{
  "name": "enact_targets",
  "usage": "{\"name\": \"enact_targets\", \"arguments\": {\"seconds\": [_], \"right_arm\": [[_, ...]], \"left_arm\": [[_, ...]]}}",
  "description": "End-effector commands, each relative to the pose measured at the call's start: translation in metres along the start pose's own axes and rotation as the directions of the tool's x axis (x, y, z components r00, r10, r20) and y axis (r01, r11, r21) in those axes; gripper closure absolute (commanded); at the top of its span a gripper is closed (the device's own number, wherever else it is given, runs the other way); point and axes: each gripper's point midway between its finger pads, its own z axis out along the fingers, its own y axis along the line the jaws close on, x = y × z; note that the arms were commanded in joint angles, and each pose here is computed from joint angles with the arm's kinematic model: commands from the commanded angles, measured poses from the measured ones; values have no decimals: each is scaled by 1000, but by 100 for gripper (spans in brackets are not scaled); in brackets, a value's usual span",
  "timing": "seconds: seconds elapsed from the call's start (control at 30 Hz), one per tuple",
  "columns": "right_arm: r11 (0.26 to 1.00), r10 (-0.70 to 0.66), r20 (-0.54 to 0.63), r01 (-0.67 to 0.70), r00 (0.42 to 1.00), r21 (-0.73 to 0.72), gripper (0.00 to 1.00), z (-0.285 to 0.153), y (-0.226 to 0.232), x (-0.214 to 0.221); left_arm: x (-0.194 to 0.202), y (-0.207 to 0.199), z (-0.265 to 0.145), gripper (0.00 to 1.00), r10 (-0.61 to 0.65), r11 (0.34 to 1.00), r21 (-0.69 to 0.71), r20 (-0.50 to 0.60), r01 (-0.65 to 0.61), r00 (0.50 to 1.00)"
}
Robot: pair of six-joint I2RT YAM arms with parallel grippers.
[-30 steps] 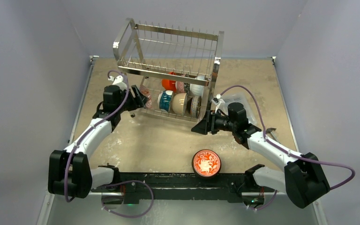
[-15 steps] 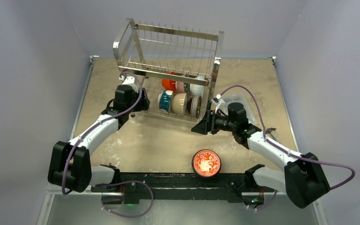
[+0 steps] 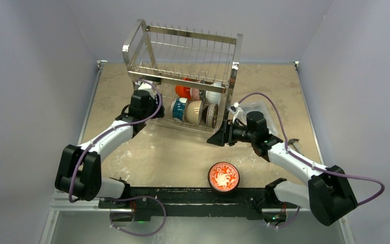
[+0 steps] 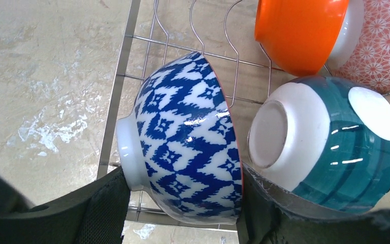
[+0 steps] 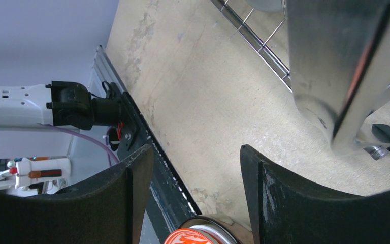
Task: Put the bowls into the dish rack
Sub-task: Place the bowl in the dish rack.
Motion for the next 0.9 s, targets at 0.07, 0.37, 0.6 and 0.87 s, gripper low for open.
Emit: {"name": "enact_targets", "arguments": {"seconds": [0.07,0.37,0.6,0.87], "right_arm": [[999,-39,16,40,999,-26,34,-1,8,-6],[999,-39,15,39,999,-25,34,-1,8,-6],[999,-41,12,41,999,-31,34,0,8,-6],[999,-42,14,42,999,-26,34,-2,9,-6]], "left_arm": [[-31,-14,8,100,103,995,-6,74,-103,992],[-12,-29,12,100,209,978,11,7,-209,978],[-9,-31,12,95,190,981,23,12,-190,982],[-23,-25,6,38,158,987,-28,50,-157,986]]}}
